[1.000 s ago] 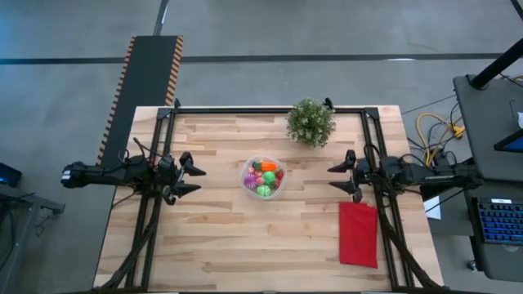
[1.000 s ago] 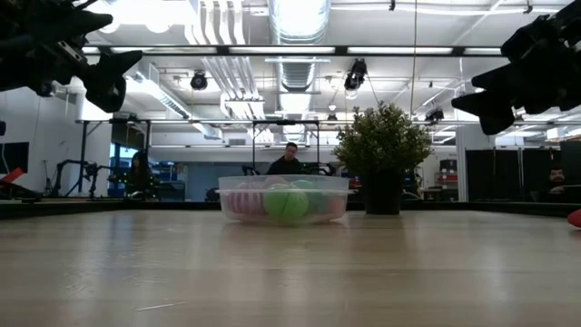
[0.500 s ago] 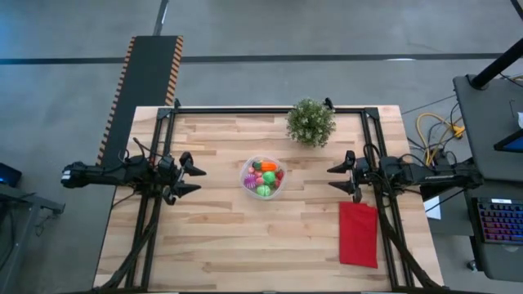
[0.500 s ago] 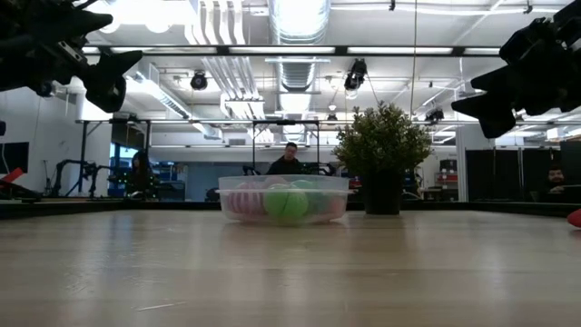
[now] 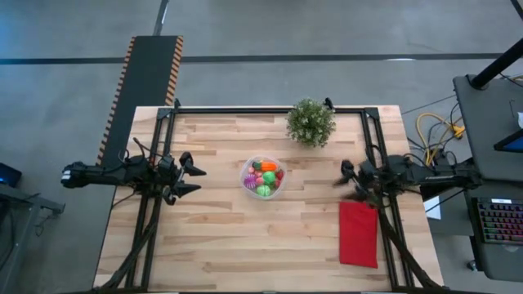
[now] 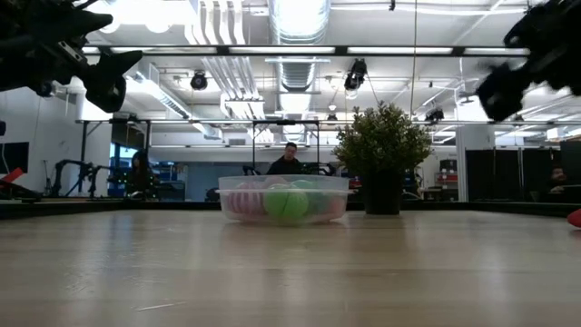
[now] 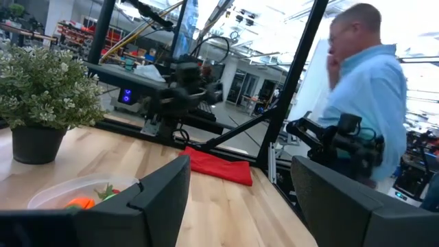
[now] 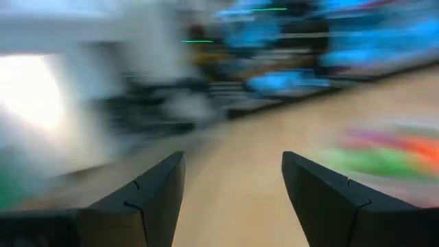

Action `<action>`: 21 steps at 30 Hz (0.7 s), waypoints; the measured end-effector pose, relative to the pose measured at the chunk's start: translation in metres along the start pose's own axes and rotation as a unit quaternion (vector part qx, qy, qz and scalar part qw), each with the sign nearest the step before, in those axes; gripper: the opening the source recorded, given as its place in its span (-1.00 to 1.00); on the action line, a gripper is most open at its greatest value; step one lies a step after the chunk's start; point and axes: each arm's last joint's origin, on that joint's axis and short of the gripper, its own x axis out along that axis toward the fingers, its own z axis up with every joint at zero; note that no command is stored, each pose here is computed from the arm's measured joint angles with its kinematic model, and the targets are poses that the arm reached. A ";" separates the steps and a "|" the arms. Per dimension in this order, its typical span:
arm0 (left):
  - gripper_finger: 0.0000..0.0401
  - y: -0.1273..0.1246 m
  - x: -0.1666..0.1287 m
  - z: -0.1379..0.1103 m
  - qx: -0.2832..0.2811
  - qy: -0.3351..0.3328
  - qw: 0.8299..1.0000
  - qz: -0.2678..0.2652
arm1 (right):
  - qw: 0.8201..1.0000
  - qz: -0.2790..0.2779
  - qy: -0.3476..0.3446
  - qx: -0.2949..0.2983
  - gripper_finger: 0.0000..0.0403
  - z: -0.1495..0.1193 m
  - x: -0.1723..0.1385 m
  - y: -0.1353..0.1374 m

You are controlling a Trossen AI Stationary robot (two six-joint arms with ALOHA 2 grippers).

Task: Pick and placing Produce into tupperware
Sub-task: Return to Home Position

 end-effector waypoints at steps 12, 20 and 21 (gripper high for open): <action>0.20 0.000 0.000 0.000 0.000 0.000 1.000 0.000 | 0.978 0.164 -0.047 0.123 0.17 0.021 -0.005 0.017; 0.20 0.000 0.000 0.000 0.000 0.000 1.000 0.000 | 0.978 0.158 -0.039 0.129 0.17 0.020 -0.003 0.016; 0.20 0.000 0.000 0.000 0.000 0.000 1.000 0.000 | 0.978 0.158 -0.039 0.127 0.17 0.020 -0.003 0.016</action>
